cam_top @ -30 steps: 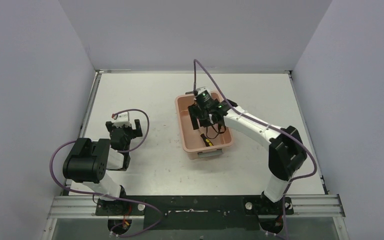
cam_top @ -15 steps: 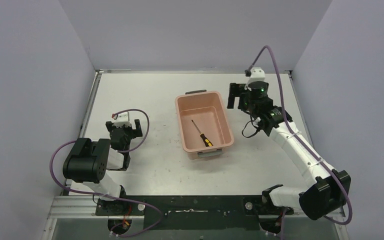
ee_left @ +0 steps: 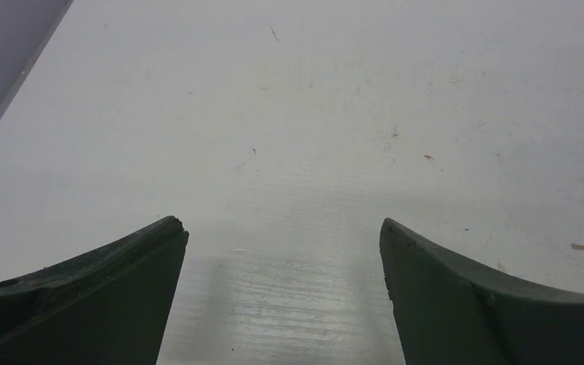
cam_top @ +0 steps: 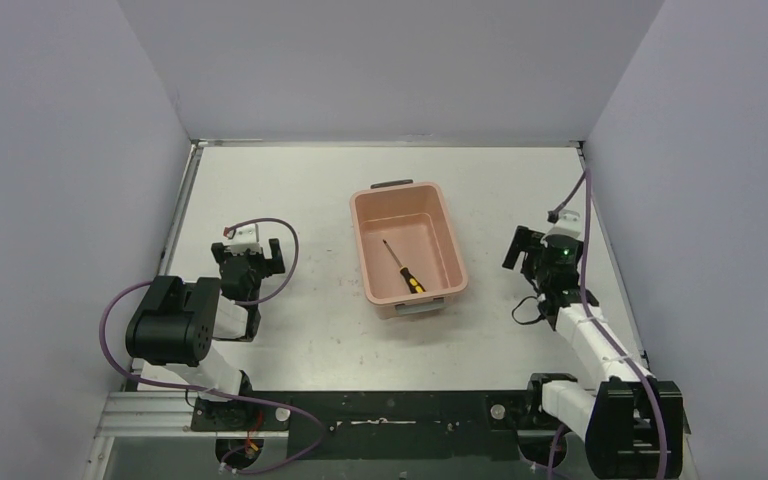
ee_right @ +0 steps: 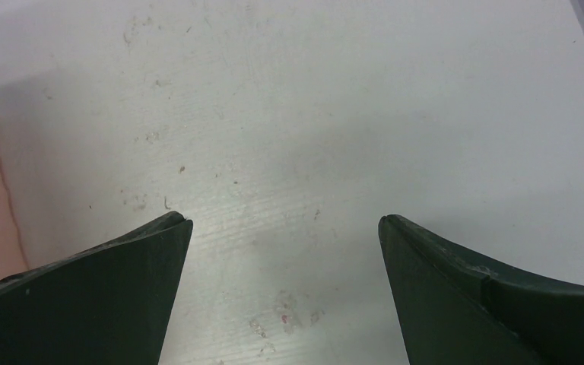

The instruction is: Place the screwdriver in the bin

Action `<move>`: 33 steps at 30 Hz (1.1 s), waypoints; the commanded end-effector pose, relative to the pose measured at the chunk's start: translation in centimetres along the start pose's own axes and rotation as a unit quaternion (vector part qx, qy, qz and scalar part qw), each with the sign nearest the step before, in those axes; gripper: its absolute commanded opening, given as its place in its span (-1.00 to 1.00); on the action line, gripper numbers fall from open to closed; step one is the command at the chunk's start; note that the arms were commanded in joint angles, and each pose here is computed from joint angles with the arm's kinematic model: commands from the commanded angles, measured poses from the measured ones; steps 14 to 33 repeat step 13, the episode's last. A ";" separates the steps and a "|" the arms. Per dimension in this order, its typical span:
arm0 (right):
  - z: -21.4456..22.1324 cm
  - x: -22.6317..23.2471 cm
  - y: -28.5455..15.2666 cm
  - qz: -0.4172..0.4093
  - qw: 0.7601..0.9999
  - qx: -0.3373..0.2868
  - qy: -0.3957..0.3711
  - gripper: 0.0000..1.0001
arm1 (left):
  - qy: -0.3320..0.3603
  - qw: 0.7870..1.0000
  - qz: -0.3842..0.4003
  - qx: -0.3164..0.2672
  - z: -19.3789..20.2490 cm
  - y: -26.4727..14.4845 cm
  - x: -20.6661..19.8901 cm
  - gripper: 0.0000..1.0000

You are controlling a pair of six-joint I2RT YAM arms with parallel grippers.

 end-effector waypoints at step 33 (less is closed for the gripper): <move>0.5 0.0 0.2 -0.027 0.992 -0.125 0.015 1.00 | -0.002 1.000 0.002 -0.031 -1.3 0.6 -0.3 0.94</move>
Point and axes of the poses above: each gripper's point midway between its finger pads, its own y axis out along the fingers, its own x axis along the line the jaws close on, z = x × y, the point moved 9 cm from there along -y, back along the fingers, and after that the axes turned 2 degrees about -y, right-handed, at the moved point
